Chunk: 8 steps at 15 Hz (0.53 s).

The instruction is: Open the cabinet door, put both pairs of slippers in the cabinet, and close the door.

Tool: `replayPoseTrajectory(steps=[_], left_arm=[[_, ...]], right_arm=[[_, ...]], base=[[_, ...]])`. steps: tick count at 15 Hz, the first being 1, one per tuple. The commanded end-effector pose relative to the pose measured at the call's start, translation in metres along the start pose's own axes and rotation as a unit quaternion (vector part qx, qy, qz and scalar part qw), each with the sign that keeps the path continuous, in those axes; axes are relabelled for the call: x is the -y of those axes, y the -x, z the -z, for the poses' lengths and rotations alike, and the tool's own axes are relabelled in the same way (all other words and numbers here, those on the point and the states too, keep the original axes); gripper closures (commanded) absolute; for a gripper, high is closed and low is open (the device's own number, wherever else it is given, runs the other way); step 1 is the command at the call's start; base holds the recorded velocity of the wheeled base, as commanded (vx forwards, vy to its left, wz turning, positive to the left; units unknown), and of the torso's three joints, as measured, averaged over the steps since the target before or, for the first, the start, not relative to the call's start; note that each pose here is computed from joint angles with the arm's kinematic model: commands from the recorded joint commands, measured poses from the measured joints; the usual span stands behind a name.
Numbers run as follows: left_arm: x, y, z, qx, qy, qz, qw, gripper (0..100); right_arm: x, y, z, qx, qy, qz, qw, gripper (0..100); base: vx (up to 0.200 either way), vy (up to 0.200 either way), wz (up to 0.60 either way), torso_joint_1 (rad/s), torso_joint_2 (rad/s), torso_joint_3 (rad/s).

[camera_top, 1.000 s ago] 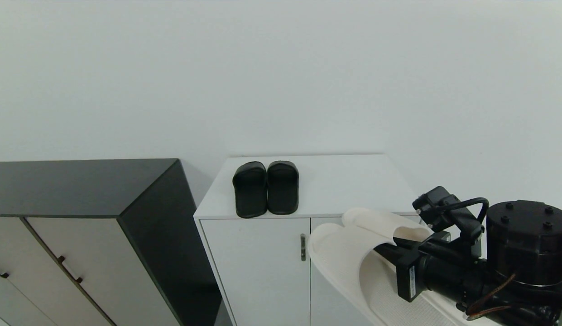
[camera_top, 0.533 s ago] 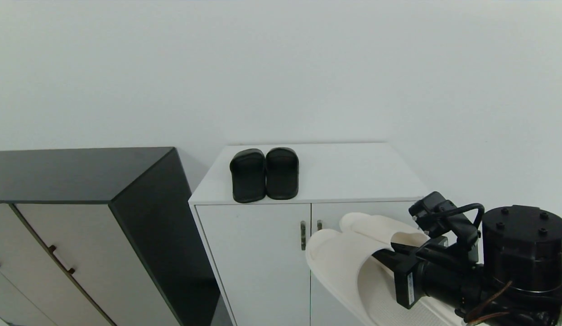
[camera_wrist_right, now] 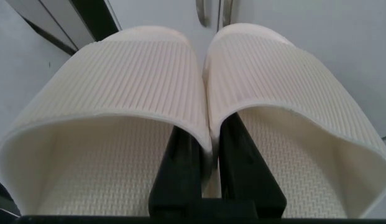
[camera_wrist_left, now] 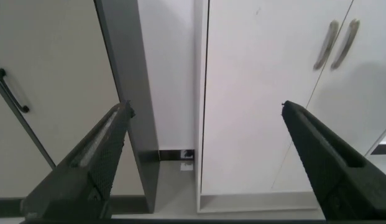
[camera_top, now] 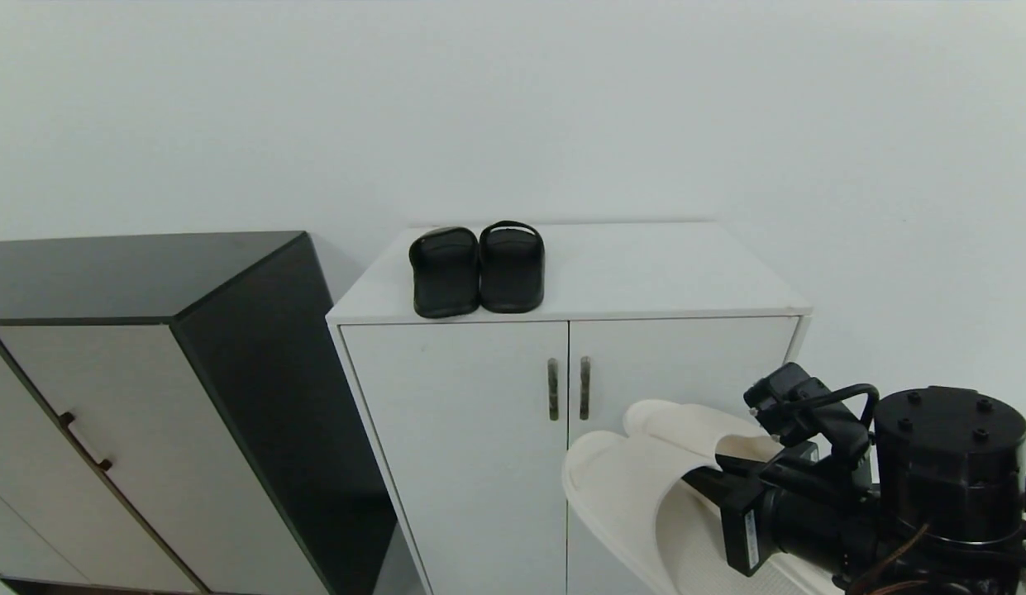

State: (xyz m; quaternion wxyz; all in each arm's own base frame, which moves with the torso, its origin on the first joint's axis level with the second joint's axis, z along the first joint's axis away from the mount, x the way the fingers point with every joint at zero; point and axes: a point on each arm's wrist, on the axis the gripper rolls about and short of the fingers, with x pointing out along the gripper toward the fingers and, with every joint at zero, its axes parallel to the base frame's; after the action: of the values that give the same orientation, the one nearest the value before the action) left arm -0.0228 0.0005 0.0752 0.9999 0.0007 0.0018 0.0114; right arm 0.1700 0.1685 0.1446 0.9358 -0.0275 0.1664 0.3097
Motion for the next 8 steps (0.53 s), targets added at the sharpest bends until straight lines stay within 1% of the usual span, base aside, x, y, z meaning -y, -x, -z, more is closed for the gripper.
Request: replayPoseTrajectory(steps=[1, 2, 3, 4, 5, 6, 8], left_arm=[[0.0, 0.0, 0.0, 0.0, -0.002, 0.0, 1.0, 0], [0.0, 0.0, 0.0, 0.0, -0.007, 0.0, 1.0, 0], [0.0, -0.0001, 0.0, 0.0, -0.007, 0.0, 1.0, 0], [0.0002, 0.0, 0.0002, 0.0, -0.011, 0.004, 0.9999, 0], [0.0004, -0.0001, 0.0, 0.0, -0.022, 0.008, 0.9997, 0], [0.0004, 0.0, 0.0, 0.001, -0.025, 0.009, 0.9996, 0], [0.0007, 0.0003, -0.0016, 0.006, -0.023, 0.014, 0.9996, 0]], right_arm=[[-0.0003, -0.0012, 0.0015, -0.004, 0.001, 0.0, 1.0, 100], [-0.0004, -0.0028, 0.0028, -0.007, 0.001, -0.001, 1.0, 100], [-0.0004, -0.0039, 0.0044, -0.01, 0.001, 0.0, 1.0, 100], [-0.0002, -0.0043, 0.0065, -0.011, 0.002, 0.0, 1.0, 100], [-0.0008, -0.0061, 0.0068, -0.008, 0.001, -0.001, 1.0, 100], [-0.0022, -0.0065, 0.0081, -0.003, 0.001, -0.005, 1.0, 100], [-0.0025, -0.0073, 0.0084, 0.003, 0.001, -0.008, 1.0, 100]], base=[[0.0, 0.0, 0.0, -0.193, 0.51, 0.315], [0.0, 0.0, 0.0, -0.178, 0.5, 0.32], [0.0, 0.0, 0.0, -0.183, 0.49, 0.31], [0.0, 0.0, 0.0, -0.168, 0.5, 0.32], [0.0, 0.0, 0.0, -0.159, 0.49, 0.31], [0.0, 0.0, 0.0, -0.163, 0.49, 0.315], [0.0, 0.0, 0.0, -0.146, 0.48, 0.325]])
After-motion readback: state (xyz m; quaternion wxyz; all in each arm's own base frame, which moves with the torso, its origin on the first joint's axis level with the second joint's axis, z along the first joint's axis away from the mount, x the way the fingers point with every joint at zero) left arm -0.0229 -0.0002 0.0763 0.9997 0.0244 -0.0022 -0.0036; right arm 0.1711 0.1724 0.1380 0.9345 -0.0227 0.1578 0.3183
